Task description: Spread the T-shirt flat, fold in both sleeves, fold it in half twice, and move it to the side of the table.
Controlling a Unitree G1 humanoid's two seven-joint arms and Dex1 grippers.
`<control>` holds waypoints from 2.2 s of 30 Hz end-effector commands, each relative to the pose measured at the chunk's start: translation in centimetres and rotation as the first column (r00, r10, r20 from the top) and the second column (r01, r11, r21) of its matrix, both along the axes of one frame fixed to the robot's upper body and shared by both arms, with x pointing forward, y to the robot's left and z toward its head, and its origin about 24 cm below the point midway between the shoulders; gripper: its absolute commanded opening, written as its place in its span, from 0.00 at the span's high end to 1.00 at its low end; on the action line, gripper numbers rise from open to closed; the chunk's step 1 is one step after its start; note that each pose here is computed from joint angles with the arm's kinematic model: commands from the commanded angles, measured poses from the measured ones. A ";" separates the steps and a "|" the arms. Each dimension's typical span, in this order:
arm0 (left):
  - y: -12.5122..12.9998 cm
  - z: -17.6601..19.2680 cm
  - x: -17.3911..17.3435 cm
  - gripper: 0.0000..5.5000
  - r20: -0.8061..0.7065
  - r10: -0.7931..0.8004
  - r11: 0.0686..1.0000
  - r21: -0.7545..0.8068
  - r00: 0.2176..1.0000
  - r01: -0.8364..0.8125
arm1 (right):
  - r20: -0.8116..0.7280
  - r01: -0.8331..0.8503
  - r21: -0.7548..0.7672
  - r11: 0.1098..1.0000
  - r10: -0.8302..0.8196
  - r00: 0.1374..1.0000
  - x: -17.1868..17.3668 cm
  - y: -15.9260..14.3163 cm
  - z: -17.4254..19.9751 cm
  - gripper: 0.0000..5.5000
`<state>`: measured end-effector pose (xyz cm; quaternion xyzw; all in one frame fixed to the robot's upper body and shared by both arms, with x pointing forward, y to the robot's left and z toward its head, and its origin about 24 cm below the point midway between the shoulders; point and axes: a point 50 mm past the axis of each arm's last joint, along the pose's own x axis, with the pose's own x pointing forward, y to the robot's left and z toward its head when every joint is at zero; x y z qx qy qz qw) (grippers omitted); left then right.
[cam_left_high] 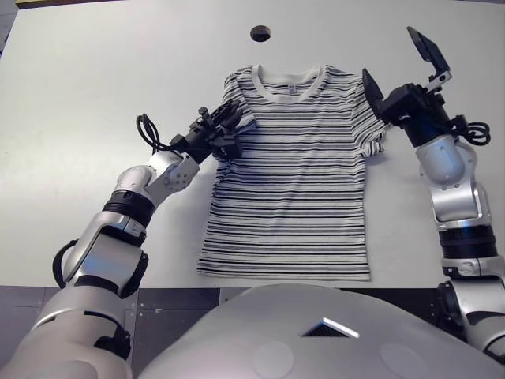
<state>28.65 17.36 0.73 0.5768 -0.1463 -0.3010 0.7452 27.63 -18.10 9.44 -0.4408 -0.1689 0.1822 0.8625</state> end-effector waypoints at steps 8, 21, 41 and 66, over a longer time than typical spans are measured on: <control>0.7 0.7 -0.1 0.53 0.025 0.055 0.998 -0.036 0.998 -0.054 | 0.022 0.238 -0.410 0.880 -0.252 0.968 1.0 -8.0 -0.9 0.28; -0.1 4.0 -0.5 0.49 0.119 0.103 0.957 -0.283 0.988 -0.066 | -0.259 -0.037 -0.674 0.738 -0.188 0.947 0.5 -8.5 -8.1 0.28; 1.8 7.9 -2.0 0.48 0.216 0.262 0.836 -0.537 0.941 -0.110 | -0.361 -0.257 -0.727 0.637 -0.036 0.932 0.9 -6.2 -10.2 0.34; 0.7 8.4 -3.3 0.48 0.225 0.220 0.837 -0.543 0.949 -0.065 | -0.341 -0.197 -0.681 0.705 -0.067 0.938 1.1 -6.5 -10.6 0.98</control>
